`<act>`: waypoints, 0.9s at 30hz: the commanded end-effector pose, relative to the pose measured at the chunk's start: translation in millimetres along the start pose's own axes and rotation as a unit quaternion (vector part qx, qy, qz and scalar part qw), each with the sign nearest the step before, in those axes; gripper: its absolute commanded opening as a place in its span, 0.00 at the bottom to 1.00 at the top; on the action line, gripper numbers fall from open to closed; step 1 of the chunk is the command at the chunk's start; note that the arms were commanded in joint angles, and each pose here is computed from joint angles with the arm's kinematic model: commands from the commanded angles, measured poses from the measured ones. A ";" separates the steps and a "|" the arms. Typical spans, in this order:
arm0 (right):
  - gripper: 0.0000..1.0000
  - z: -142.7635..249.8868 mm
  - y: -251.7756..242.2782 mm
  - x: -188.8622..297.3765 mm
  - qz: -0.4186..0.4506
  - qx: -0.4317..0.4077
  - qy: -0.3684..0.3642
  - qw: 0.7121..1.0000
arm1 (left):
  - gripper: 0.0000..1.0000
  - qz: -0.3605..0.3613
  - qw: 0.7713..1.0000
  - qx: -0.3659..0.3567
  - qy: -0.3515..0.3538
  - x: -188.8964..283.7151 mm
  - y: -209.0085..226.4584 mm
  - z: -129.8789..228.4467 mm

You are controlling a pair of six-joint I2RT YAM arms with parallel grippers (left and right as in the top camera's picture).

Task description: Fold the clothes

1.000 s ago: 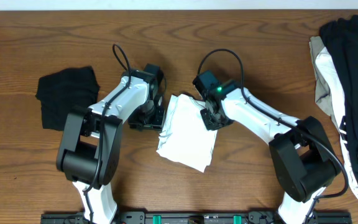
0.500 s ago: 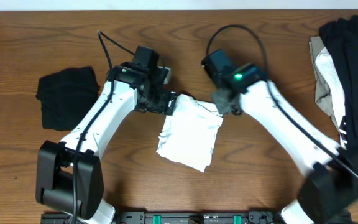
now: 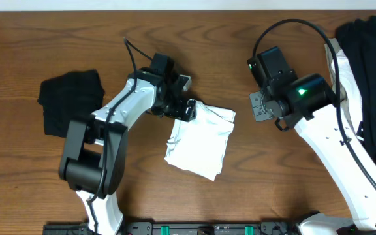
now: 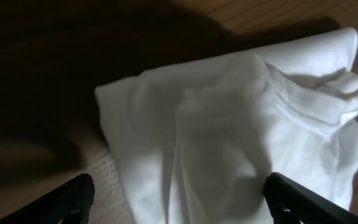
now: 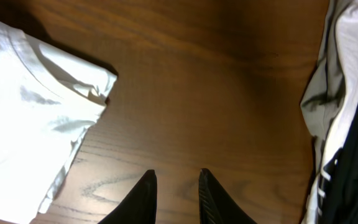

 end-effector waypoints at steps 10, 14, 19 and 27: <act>0.21 2.1 -7.7 4.6 0.008 -0.021 0.002 1.000 | 0.64 0.063 0.996 0.023 0.063 -45.5 2.2 18.4; 0.21 3.8 -7.8 4.6 0.008 -0.022 0.006 1.000 | 0.40 0.063 0.996 0.016 0.060 -43.7 2.1 17.1; 0.20 8.9 -10.5 4.2 0.010 -0.028 0.017 0.999 | 0.06 0.062 0.996 0.020 0.053 -33.5 6.3 15.0; 0.18 13.8 -20.1 2.5 0.016 -0.042 0.028 0.999 | 0.06 -0.017 0.998 0.038 -0.045 46.9 40.7 -12.8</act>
Point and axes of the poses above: each gripper's point midway between its finger pads, its own x axis back along the fingers, its own y axis along the line the jaws close on, z = x × y, the point moved 1 cm from there along x, back along the fingers, and after that the axes turned 8 degrees about x, right-handed, at the moved point
